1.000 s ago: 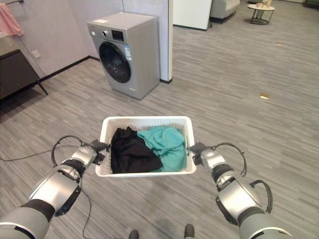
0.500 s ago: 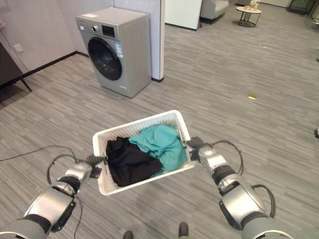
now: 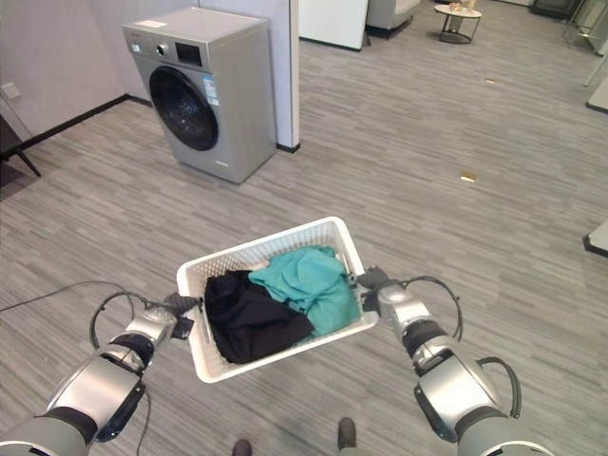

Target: Grab the laundry basket,head to the washer,open it,put in the laundry and shut it.

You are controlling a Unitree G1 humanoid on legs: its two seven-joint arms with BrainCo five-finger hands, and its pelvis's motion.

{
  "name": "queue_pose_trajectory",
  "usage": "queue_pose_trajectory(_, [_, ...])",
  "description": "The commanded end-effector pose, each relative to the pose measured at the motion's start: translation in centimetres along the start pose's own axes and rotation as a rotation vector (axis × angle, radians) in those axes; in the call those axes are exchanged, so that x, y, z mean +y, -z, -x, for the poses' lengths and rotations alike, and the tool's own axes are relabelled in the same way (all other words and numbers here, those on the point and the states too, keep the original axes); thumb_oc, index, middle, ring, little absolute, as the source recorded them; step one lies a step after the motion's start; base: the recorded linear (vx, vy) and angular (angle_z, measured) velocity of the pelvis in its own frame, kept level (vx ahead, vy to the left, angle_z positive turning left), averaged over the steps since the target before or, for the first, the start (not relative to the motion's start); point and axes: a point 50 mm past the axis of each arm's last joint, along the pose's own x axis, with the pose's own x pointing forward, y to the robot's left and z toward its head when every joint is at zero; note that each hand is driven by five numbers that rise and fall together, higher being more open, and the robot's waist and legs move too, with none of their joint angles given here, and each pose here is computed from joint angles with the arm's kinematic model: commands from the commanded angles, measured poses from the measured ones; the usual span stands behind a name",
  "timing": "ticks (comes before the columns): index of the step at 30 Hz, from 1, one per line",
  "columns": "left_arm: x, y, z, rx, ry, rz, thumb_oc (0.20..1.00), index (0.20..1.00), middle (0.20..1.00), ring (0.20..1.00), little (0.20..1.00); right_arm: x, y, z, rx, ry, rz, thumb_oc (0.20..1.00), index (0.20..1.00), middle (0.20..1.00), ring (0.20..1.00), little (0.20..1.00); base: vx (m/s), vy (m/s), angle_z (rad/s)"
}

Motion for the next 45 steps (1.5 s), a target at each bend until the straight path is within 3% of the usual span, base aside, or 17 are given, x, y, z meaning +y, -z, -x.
queue_pose_trajectory(1, [1.7,-8.8,1.1,-0.233,-0.064,-0.028,0.200,0.200,0.200,0.200,0.200,2.2,-9.2,0.5,-0.274,-0.125,-0.019,0.200,0.200,0.200,0.200,0.200,0.03,0.041,0.01])
queue_pose_trajectory(19, [2.2,-10.7,1.6,-0.267,-0.053,-0.124,0.200,0.200,0.200,0.200,0.200,0.8,-3.5,0.0,-0.112,-0.143,0.098,0.200,0.200,0.200,0.200,0.200,0.11,0.025,0.12])
queue_pose_trajectory(31, [-3.8,-7.5,1.0,-0.227,0.127,-0.212,0.200,0.200,0.200,0.200,0.200,-2.4,3.7,3.0,-0.116,-0.149,-0.068,0.200,0.200,0.200,0.200,0.200,0.28,-0.156,0.53])
queue_pose_trajectory(39, [-4.7,-5.6,0.8,-0.180,0.166,-0.242,0.200,0.200,0.200,0.200,0.200,-3.3,5.4,4.4,-0.119,-0.132,-0.046,0.200,0.200,0.200,0.200,0.200,0.17,-0.167,0.29])
queue_pose_trajectory(45, [-5.2,-6.3,1.0,-0.198,0.180,-0.263,0.200,0.200,0.200,0.200,0.200,-4.5,3.3,5.2,-0.219,-0.103,-0.025,0.200,0.200,0.200,0.200,0.200,0.12,-0.132,0.02])
